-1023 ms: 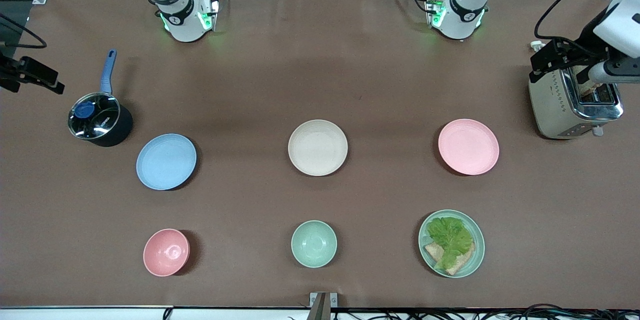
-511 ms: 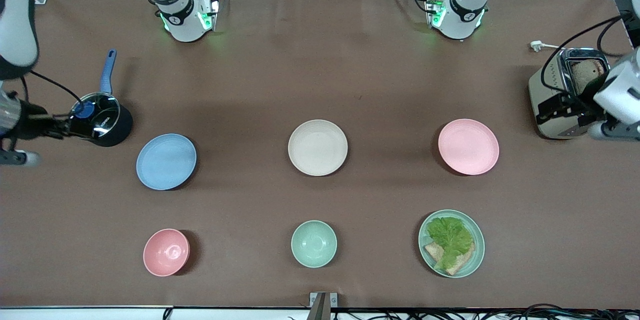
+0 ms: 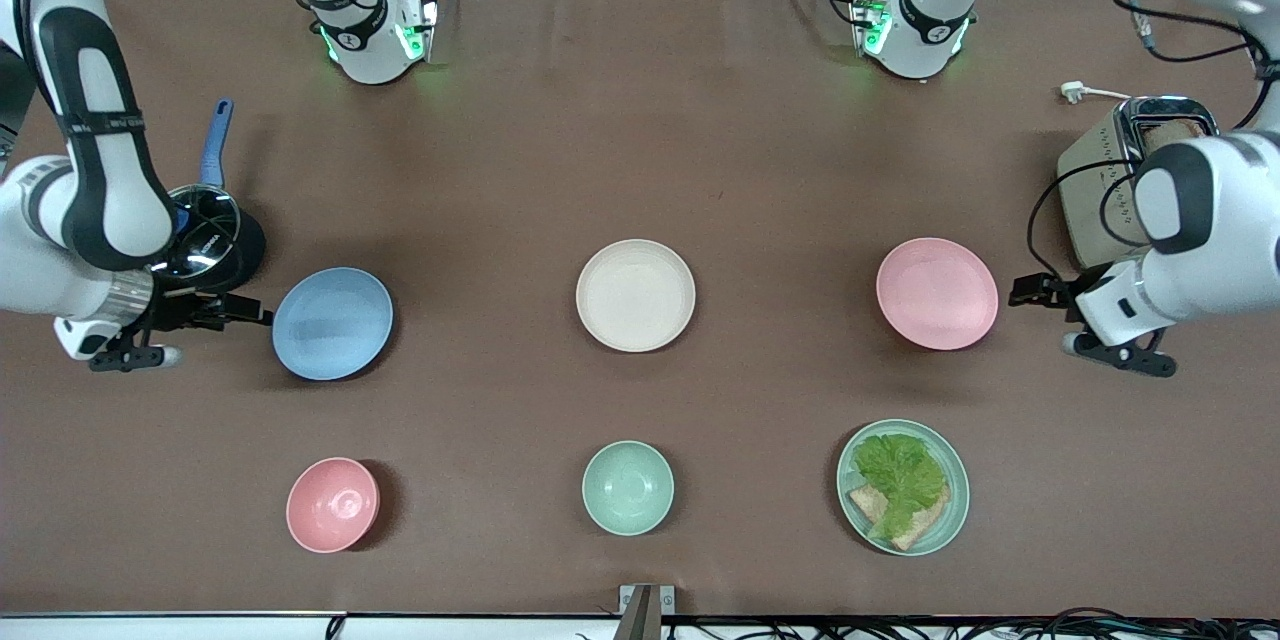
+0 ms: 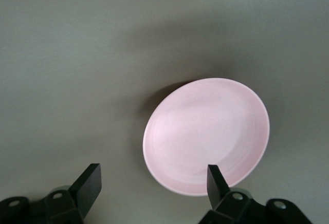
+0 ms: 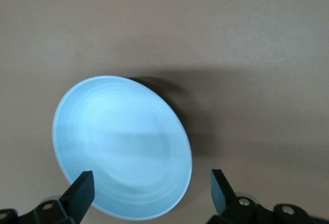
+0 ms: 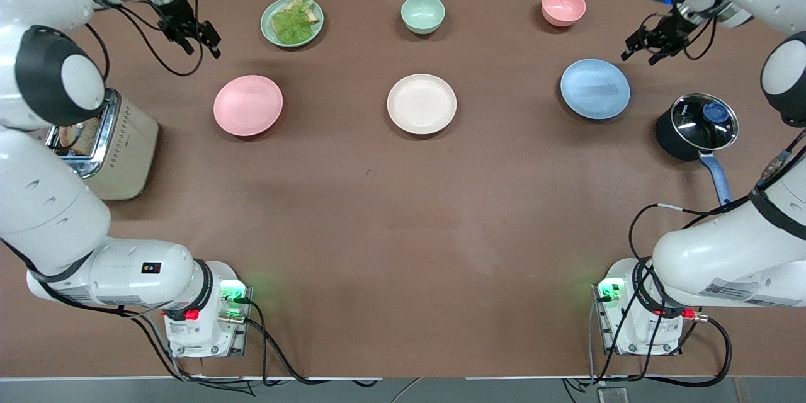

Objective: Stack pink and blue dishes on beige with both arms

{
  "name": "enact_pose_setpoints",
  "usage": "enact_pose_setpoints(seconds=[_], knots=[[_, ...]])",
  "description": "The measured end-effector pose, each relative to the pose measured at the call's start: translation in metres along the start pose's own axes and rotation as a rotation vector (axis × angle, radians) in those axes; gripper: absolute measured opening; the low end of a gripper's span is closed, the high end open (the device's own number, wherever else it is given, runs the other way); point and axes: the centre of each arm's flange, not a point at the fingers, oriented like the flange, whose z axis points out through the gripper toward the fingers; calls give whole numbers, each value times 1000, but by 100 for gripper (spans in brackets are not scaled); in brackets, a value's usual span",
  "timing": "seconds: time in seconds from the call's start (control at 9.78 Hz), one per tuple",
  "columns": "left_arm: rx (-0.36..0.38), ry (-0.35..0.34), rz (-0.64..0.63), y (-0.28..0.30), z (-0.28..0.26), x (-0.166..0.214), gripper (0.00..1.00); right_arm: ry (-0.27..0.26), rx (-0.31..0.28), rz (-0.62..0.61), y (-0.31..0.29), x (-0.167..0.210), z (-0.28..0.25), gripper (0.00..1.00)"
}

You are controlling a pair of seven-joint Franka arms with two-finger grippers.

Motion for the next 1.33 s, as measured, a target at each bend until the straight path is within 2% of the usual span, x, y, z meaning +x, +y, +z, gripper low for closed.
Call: enact_pose_setpoints(seconds=[0.2,0.41,0.51,0.61,0.82,0.92,1.02,1.12,1.23,1.33], knots=[[-39,-7,23,-9,44,9,91,8,29,-19,17,-6,36,97],[-54,-54,21,-13,76,9,87,1,50,-13,22,-12,53,89],[-60,-70,35,-14,88,8,82,-6,59,-3,22,-16,59,71],[-65,-83,47,-16,96,7,63,-12,66,4,23,-21,64,69],[-77,-104,48,-23,109,1,57,-20,69,-9,27,-27,69,57],[-81,-113,45,-25,115,-1,51,-21,70,-11,30,-30,70,53],[-83,-119,44,-25,118,-2,36,-23,72,-9,33,-31,71,48],[-84,-121,44,-25,120,-2,27,-22,76,-1,35,-33,72,29],[-84,-121,44,-25,120,-2,22,-18,86,14,37,-35,73,14],[-83,-118,47,-25,118,-1,5,-8,100,24,39,-35,72,7]])
